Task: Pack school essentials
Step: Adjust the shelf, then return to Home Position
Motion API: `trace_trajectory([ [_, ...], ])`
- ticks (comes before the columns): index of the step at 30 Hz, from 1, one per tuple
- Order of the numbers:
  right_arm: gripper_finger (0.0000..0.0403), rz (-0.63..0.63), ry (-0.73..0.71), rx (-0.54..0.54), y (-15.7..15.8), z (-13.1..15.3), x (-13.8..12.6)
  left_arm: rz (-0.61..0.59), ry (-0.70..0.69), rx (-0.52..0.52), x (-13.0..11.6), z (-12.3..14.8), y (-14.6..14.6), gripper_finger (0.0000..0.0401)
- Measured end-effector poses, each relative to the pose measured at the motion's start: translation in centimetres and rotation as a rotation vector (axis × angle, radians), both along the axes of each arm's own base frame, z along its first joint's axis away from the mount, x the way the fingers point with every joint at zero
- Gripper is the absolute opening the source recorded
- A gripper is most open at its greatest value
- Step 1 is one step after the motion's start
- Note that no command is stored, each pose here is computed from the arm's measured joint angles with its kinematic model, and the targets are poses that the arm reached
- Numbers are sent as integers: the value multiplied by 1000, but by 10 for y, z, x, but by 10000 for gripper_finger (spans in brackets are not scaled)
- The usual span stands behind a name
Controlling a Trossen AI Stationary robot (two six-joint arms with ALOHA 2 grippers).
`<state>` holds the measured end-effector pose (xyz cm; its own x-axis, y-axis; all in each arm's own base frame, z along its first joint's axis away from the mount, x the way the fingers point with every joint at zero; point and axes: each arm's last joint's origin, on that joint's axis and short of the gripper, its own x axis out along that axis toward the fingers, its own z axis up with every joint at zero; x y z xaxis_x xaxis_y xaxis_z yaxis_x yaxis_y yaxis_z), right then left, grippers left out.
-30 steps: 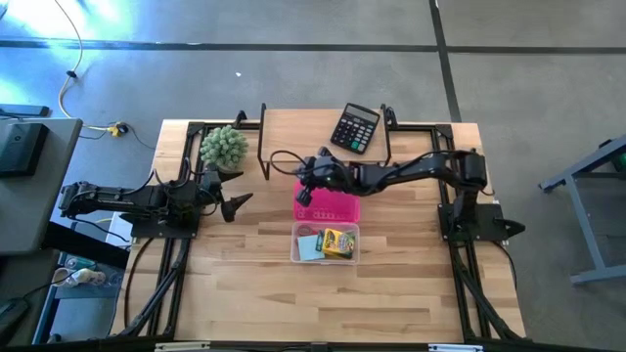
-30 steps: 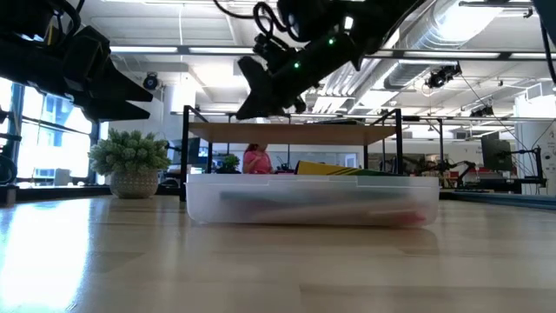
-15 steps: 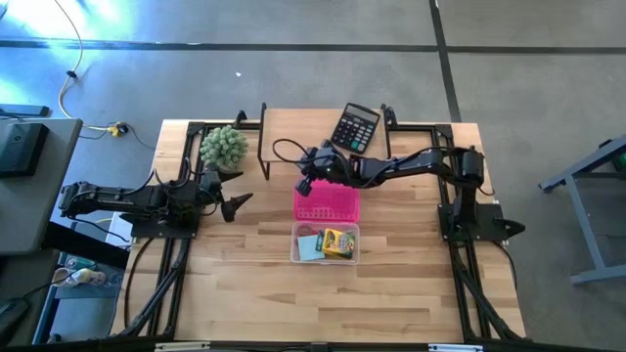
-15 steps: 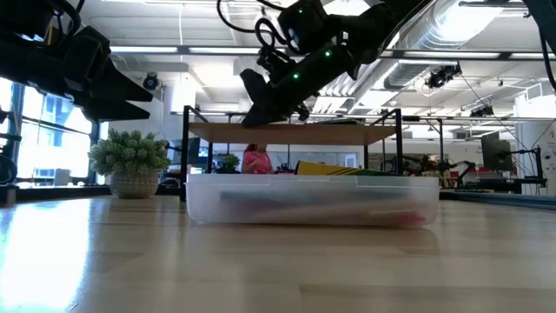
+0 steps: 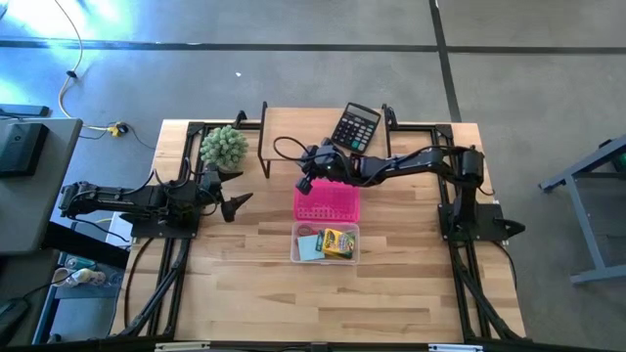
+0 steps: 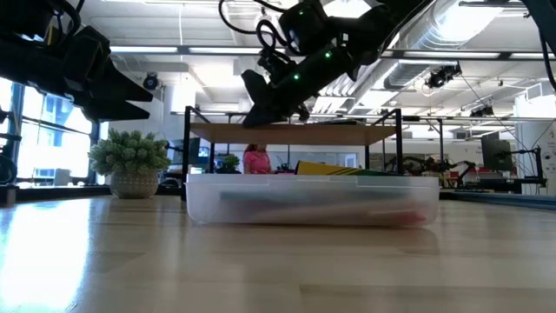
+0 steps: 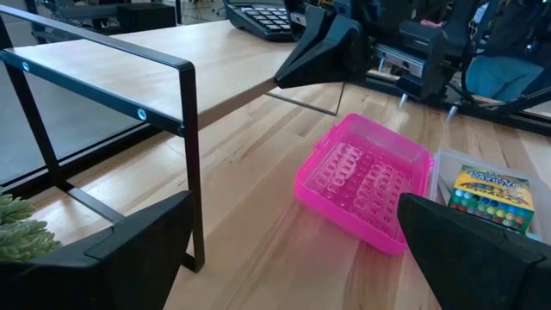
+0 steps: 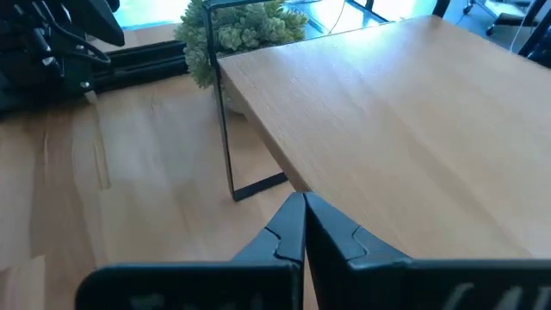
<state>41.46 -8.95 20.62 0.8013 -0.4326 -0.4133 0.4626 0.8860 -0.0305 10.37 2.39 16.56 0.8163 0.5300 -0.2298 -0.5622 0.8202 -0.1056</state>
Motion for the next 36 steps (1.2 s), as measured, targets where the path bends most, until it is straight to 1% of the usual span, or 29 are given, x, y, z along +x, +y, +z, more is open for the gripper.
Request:
trace_trajectory([
  [4,0,31,2,-45,10,10,-1,0,1,0,0,0,0,394],
  [10,0,119,-17,-111,35,42,-11,0,0,0,0,0,0,394],
  [15,0,199,17,-171,57,80,-36,-1,0,0,0,0,0,394],
  [18,0,237,-11,-219,69,98,-59,-3,0,-1,0,0,0,394],
  [20,0,234,-46,-256,75,104,-78,-3,1,-1,0,0,0,394],
  [24,0,212,-147,-289,85,96,-121,-3,0,-1,0,0,0,394],
  [28,0,182,-243,-263,97,78,-164,-10,23,36,0,0,0,394],
  [32,0,210,-271,-265,110,61,-199,-14,26,39,0,0,0,394],
  [36,0,233,-298,-266,119,48,-227,-13,24,36,0,0,0,394],
])
